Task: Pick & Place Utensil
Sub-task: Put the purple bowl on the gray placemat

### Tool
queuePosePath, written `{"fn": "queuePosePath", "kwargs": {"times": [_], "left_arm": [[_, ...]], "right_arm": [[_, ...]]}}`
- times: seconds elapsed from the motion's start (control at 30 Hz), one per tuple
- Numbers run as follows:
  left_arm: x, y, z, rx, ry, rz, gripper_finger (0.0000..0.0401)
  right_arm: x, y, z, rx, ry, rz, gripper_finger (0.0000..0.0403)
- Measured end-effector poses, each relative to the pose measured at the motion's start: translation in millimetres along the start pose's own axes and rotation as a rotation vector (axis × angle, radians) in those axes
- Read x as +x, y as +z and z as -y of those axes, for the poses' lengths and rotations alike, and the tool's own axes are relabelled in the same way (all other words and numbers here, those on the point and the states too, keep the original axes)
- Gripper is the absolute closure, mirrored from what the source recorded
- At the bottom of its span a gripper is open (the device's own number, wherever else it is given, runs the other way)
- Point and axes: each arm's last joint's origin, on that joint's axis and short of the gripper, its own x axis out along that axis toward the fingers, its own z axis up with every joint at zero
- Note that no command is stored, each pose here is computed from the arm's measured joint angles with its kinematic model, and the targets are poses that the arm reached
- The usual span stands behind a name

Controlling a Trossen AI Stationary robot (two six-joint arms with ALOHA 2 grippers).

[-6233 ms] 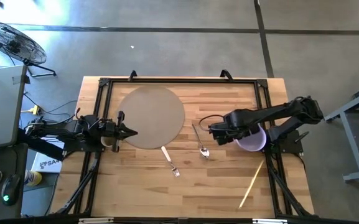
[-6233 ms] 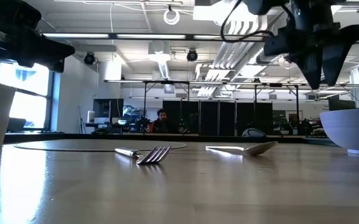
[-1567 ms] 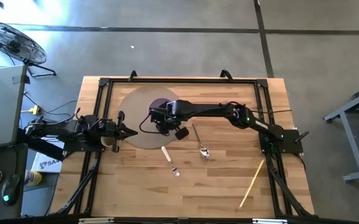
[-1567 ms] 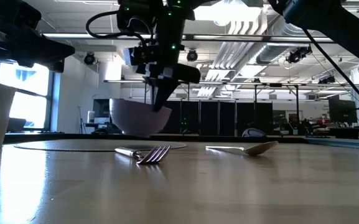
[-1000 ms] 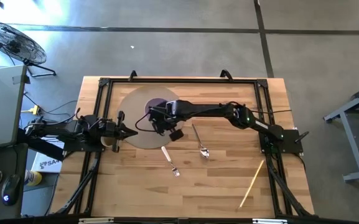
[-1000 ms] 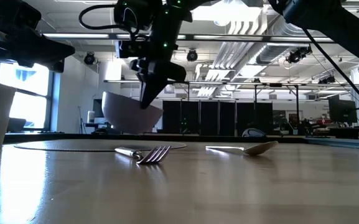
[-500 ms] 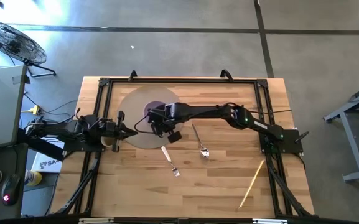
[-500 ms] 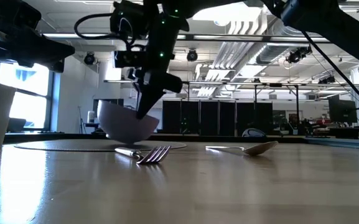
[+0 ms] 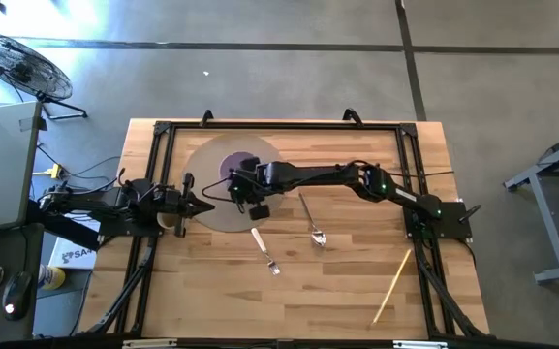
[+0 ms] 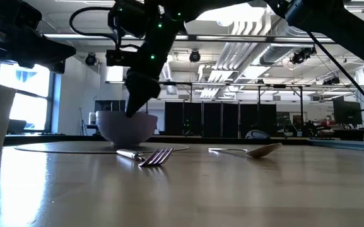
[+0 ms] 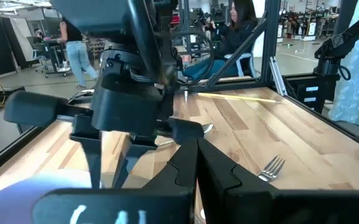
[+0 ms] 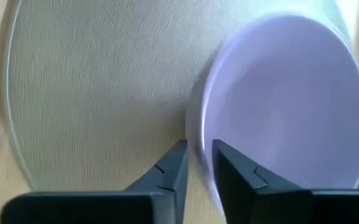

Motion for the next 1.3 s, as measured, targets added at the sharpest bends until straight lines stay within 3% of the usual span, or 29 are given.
{"fn": "queuePosePath", "kwargs": {"times": [0.17, 0.3, 0.4, 0.53, 0.77, 1.0, 1.3], "left_arm": [[0, 0, 0, 0.0, 0.0, 0.0, 0.0401], [0, 0, 0, 0.0, 0.0, 0.0, 0.0401], [0, 0, 0, 0.0, -0.001, 0.0, 0.0401], [0, 0, 0, 0.0, -0.001, 0.0, 0.0401], [0, 0, 0, 0.0, -0.001, 0.0, 0.0401], [0, 0, 0, 0.0, -0.001, 0.001, 0.0401], [0, 0, 0, 0.0, 0.0, 0.0, 0.0401]], "right_arm": [[-6, 7, 3, 0.121, -0.067, 0.047, 0.0285], [-34, 10, 13, 0.248, -0.121, 0.059, 0.0257], [-55, 3, 21, 0.278, -0.108, 0.002, 0.0237], [-61, -15, 29, 0.344, -0.106, -0.135, 0.0219], [-23, -47, 33, 0.351, -0.119, -0.307, 0.0214], [22, -65, 33, 0.408, -0.086, -0.205, 0.0213], [30, -57, 30, 0.421, -0.046, -0.074, 0.0213]]}}
